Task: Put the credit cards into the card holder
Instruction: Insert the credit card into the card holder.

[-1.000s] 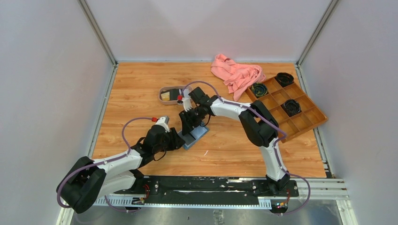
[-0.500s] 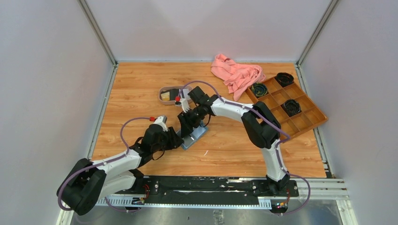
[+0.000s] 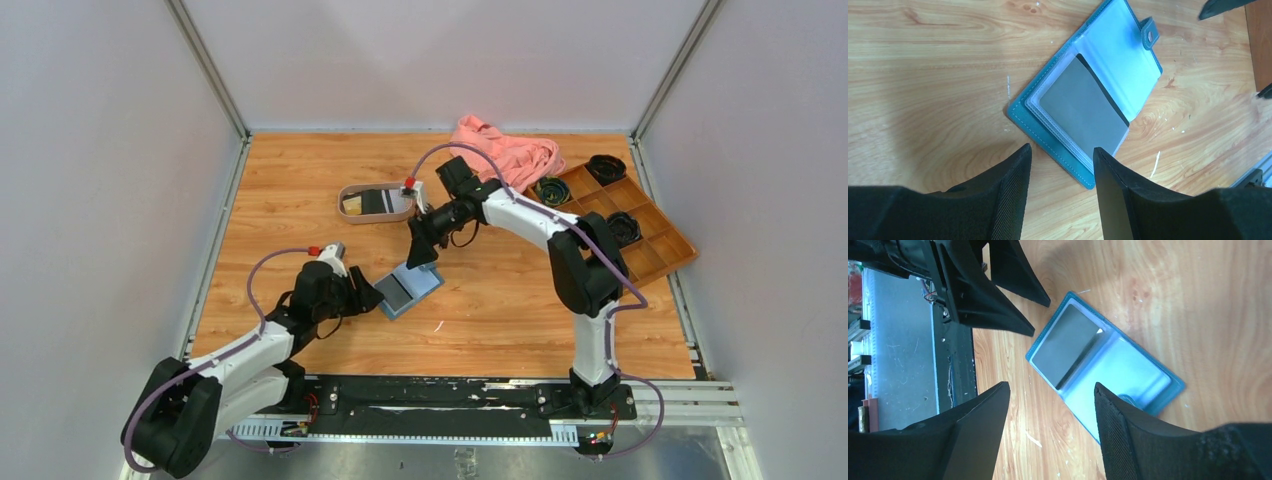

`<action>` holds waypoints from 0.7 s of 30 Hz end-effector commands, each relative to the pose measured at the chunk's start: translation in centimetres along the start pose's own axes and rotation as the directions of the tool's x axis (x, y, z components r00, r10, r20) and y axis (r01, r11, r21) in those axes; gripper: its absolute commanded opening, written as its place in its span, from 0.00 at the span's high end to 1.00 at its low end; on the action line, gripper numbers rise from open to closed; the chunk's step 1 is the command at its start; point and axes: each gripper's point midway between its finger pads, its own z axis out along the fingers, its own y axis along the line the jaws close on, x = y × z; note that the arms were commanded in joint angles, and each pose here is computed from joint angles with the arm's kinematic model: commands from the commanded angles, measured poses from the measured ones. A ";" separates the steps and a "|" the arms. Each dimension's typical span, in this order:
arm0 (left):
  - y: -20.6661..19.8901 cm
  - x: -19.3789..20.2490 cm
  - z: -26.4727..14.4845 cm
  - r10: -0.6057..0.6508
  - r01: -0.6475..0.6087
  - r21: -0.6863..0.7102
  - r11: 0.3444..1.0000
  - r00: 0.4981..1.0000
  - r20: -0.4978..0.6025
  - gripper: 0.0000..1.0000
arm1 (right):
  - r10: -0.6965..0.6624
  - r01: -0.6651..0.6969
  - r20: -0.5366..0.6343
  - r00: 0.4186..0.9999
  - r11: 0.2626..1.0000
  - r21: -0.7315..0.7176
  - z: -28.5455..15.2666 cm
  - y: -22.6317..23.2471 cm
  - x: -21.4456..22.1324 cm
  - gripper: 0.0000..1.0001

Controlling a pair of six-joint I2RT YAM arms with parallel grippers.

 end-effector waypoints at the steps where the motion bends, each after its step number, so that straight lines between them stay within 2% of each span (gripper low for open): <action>1: -0.9 -2.4 -0.5 0.046 -0.046 0.021 0.999 0.999 0.019 0.47 | -0.024 0.025 0.057 0.998 1.000 -0.013 -3.4 0.2 -0.4 0.34; 3: -1.2 -4.4 -0.8 0.081 -0.081 -0.004 0.997 0.996 0.046 0.46 | -0.018 0.019 0.088 0.996 1.000 -0.009 -5.0 0.1 -0.6 0.34; 10: -2.9 -12.8 -1.7 0.206 -0.192 -0.121 0.974 0.971 0.121 0.29 | -0.001 0.002 0.159 0.987 1.000 -0.004 -8.1 -0.1 -1.2 0.34; 16: -4.6 -20.1 0.1 0.212 -0.195 -0.120 0.974 0.964 0.160 0.28 | 0.016 -0.013 0.180 0.983 1.000 -0.017 -8.9 -0.2 -1.3 0.34; 19: -3.7 -23.0 1.9 0.195 -0.171 -0.159 0.972 0.970 0.144 0.30 | 0.020 -0.017 0.190 0.982 1.000 -0.014 -9.4 -0.2 -1.5 0.34; 21: -1.9 -23.8 3.8 0.183 -0.158 -0.229 0.960 0.979 0.090 0.31 | 0.023 -0.022 0.195 0.981 1.000 -0.011 -9.6 -0.5 -1.5 0.34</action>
